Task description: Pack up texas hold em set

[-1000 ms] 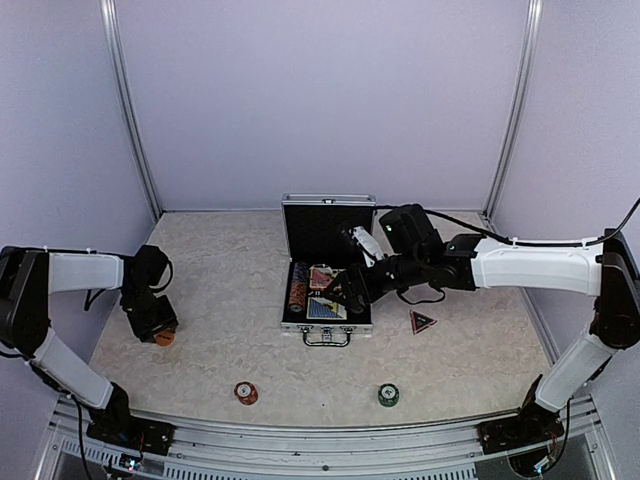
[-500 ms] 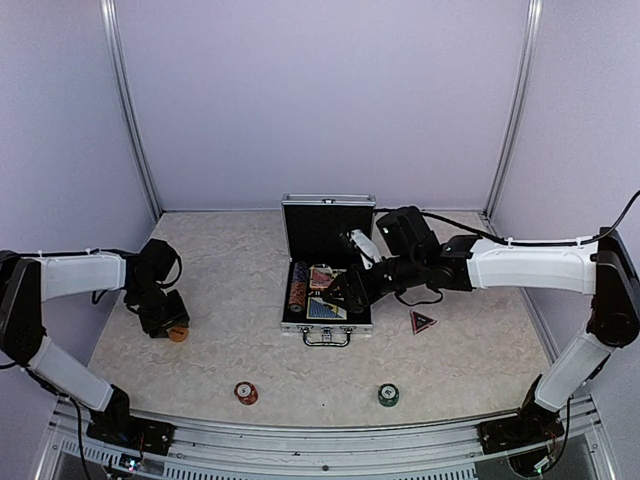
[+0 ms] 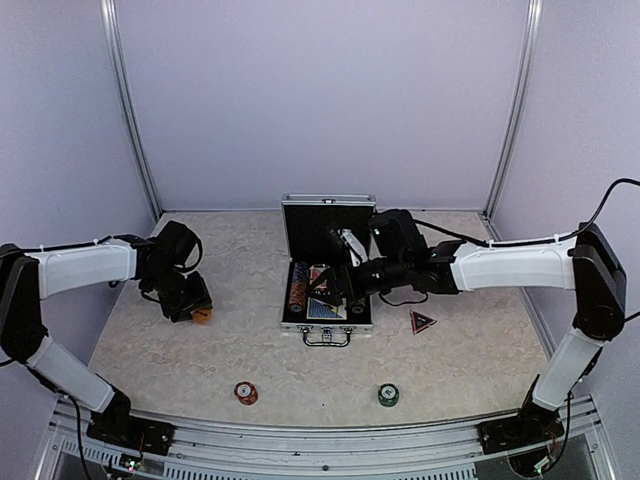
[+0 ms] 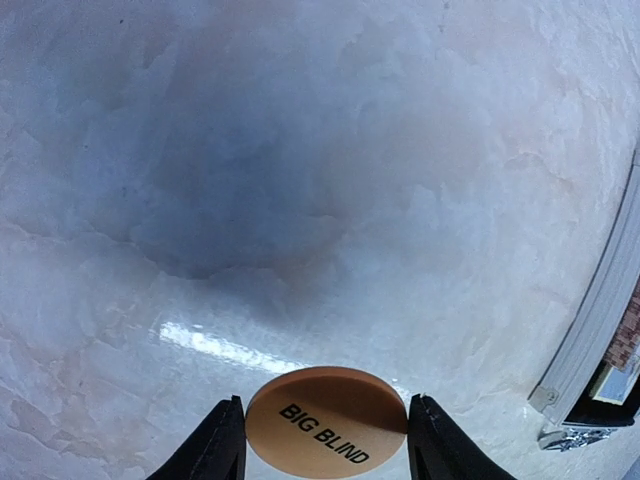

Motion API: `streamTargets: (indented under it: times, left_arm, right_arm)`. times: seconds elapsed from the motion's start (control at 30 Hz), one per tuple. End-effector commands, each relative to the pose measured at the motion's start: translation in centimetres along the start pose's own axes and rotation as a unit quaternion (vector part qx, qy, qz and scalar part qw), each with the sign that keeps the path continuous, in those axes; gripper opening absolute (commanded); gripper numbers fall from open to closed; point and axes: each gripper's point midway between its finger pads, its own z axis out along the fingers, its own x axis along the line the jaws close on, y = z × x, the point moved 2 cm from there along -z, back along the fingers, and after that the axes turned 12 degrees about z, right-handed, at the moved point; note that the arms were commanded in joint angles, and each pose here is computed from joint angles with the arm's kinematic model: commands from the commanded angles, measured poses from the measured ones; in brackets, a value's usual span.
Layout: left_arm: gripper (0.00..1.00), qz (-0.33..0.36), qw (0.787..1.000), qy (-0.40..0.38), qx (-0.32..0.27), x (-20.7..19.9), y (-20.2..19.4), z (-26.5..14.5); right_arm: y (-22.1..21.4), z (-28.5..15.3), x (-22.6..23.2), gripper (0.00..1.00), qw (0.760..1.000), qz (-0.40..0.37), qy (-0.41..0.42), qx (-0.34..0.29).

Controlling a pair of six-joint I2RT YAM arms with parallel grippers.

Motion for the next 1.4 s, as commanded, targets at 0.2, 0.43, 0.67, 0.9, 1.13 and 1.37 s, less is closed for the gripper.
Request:
streamTargets:
  times: [0.2,0.43,0.67,0.9,1.13,1.37]
  left_arm:
    - [0.55,-0.013,0.997,-0.071,-0.04,-6.2,2.1,-1.3]
    - [0.55,-0.013,0.994,-0.1,-0.052,-9.1,3.2,-2.1]
    - [0.62,0.006,0.995,-0.087,-0.039,-8.8,2.5,-1.1]
    - [0.76,0.052,0.997,-0.052,0.016,-7.6,0.1,2.2]
    - [0.79,0.09,0.995,-0.011,0.048,-7.1,-0.6,4.9]
    - [0.8,0.115,0.991,0.018,0.069,-7.4,-0.7,6.4]
  right_arm:
    - [1.4,2.9,1.6,0.8,0.992,0.039,0.093,-0.073]
    - [1.0,6.4,2.2,0.8,0.987,0.041,0.132,-0.083]
    - [0.4,8.8,1.0,0.79,0.994,0.027,0.09,-0.063]
    - [0.0,6.6,-0.6,0.8,0.997,0.02,0.026,-0.076]
    - [0.2,3.8,0.1,0.8,0.996,0.005,0.011,-0.085]
    - [0.2,2.5,0.6,0.8,0.996,0.002,0.011,-0.088]
